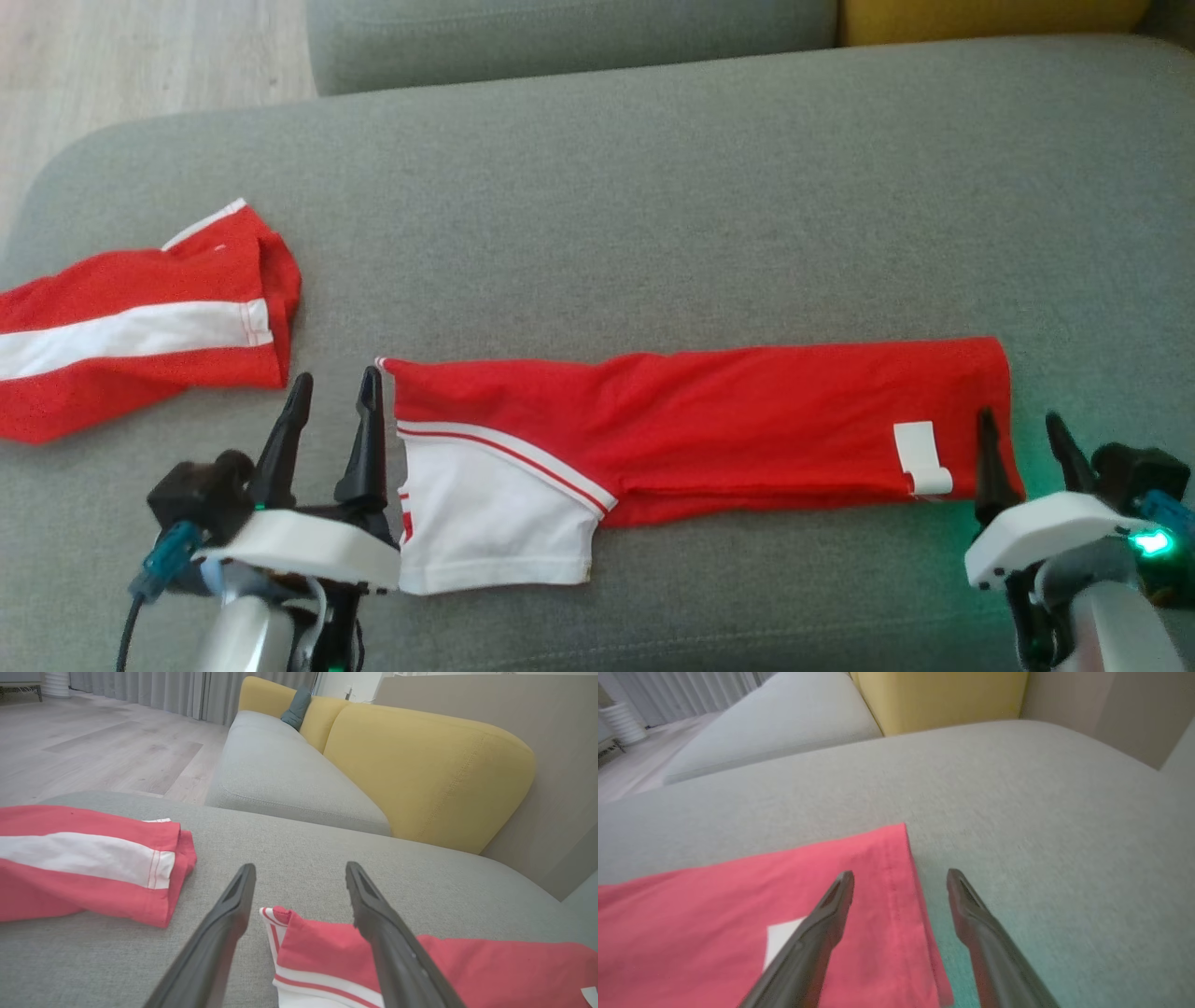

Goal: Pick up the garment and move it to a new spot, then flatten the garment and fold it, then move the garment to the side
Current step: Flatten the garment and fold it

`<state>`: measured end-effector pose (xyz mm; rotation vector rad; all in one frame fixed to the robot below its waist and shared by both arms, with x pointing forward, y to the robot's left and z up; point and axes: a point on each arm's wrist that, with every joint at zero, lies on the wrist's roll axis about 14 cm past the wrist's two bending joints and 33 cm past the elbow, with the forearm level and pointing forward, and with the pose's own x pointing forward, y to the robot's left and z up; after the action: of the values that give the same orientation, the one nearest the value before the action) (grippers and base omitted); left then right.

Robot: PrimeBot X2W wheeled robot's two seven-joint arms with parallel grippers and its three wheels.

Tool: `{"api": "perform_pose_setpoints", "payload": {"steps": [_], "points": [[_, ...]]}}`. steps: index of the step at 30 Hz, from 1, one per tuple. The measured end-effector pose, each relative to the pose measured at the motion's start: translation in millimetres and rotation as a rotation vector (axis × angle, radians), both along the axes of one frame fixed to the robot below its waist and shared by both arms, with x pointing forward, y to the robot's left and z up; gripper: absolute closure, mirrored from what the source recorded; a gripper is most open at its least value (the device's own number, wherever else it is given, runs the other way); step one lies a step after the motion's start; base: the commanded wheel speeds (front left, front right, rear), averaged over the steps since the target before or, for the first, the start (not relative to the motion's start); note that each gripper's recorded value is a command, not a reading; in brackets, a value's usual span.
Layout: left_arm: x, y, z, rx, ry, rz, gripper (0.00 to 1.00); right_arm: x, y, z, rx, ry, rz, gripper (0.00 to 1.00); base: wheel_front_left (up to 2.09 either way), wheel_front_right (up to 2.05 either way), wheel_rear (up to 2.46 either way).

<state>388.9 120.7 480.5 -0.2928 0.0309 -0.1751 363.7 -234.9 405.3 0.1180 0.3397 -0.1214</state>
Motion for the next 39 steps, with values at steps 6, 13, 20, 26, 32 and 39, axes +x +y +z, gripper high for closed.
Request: {"api": "perform_pose_setpoints", "payload": {"steps": [6, 13, 20, 26, 32, 39], "points": [[11, -4, -3, 0.004, 0.001, -0.018, 0.0, -2, 0, -23, 0.027, 0.092, -0.015, 0.0, 0.0, 0.0, 0.0], [18, 1, -5, -0.009, 0.006, 0.004, 0.0, -2, 4, -43, 0.048, 0.179, -0.011, 0.0, 0.0, 0.0, 0.0], [20, 3, -12, -0.012, 0.023, 0.014, 0.0, 2, 5, -53, 0.061, 0.213, -0.015, 0.0, 0.0, 0.0, 0.0], [30, 6, -14, -0.002, 0.022, 0.017, 0.0, 15, 8, -55, 0.098, 0.207, -0.023, 0.51, 0.0, 0.0, 0.0], [33, 7, -17, -0.003, 0.026, 0.018, 0.0, 23, 7, -54, 0.112, 0.197, -0.038, 1.0, 0.0, 0.0, 0.0], [31, 15, -15, 0.003, 0.022, 0.04, 0.0, 21, -8, -48, 0.082, 0.194, -0.073, 1.0, 0.0, 0.0, 0.0]]}}
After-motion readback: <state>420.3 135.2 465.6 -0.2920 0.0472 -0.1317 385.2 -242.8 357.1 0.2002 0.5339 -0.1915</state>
